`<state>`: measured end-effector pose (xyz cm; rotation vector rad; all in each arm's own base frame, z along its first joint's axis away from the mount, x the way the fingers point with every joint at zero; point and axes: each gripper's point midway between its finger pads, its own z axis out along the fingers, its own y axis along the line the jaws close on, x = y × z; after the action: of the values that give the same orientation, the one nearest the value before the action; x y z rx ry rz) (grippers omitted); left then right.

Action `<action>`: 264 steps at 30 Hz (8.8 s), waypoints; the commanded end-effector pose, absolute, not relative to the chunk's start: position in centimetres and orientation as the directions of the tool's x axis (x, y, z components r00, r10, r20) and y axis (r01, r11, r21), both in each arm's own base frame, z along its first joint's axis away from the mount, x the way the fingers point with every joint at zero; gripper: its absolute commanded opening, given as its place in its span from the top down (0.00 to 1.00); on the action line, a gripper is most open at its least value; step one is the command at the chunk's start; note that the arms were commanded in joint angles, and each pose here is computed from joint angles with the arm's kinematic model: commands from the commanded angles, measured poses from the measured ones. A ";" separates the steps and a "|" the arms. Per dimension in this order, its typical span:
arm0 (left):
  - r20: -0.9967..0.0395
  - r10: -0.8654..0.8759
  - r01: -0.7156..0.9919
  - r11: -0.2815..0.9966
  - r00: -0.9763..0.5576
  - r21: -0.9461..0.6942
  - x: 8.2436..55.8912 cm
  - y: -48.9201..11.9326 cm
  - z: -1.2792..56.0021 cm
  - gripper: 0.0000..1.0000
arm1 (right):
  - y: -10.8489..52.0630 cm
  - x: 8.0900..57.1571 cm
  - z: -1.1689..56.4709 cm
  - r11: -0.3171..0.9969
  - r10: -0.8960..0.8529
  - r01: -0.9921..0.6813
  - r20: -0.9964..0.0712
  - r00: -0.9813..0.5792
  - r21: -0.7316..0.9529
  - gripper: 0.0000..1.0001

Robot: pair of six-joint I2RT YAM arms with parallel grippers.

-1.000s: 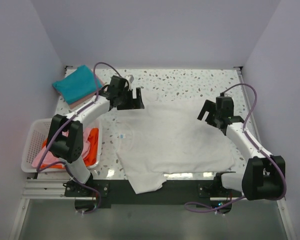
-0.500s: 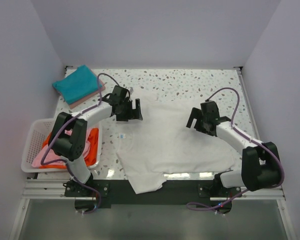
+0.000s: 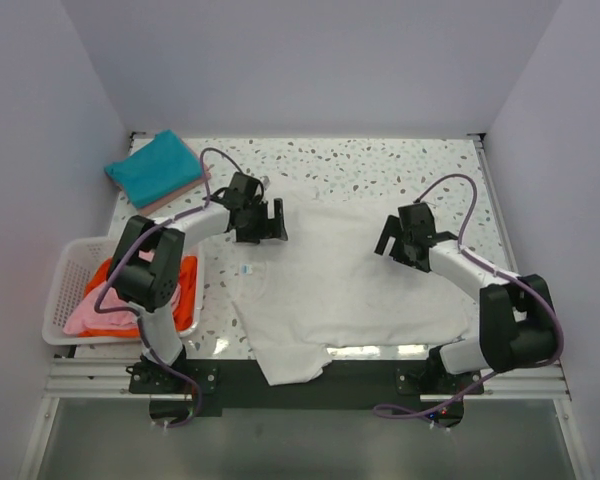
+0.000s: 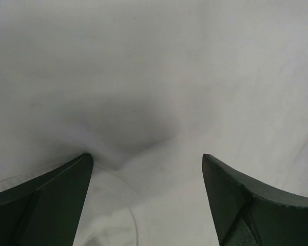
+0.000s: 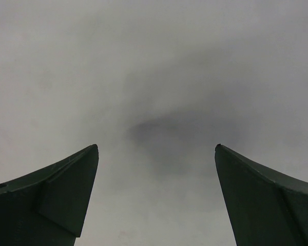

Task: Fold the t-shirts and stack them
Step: Flatten the tshirt out, then fold the tshirt

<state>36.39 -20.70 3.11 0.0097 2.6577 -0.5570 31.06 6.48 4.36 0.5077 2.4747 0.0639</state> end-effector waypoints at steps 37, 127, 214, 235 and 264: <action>-0.647 -0.031 0.342 0.829 -0.762 -0.443 57.1 -23.7 5.2 0.08 | 6.2 49.6 4.1 0.910 0.353 0.414 -0.569 -0.742 0.025 0.01; -0.391 -0.052 0.077 0.949 -0.919 -0.307 39.9 -19.2 -4.7 0.07 | -4.7 27.3 9.9 0.725 0.476 0.665 -0.570 -0.670 -0.177 0.98; -0.541 0.002 0.242 0.896 -0.841 -0.373 38.4 -18.8 7.5 0.07 | -3.6 20.6 1.6 0.675 0.635 0.715 -0.350 -0.689 -0.183 1.00; -0.339 0.028 0.147 0.932 -0.941 -0.331 27.4 -15.7 4.4 0.19 | -3.0 23.6 4.4 0.735 0.589 0.671 -0.394 -0.705 -0.101 1.00; -0.242 -0.033 0.087 0.879 -0.970 -0.469 25.1 -18.2 5.8 1.00 | -3.7 24.3 5.8 0.789 0.502 0.598 -0.410 -0.762 -0.144 1.00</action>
<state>23.56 -17.83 2.43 0.0267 2.8721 -0.7296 23.56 -3.29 4.53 0.8608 2.6554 -0.3669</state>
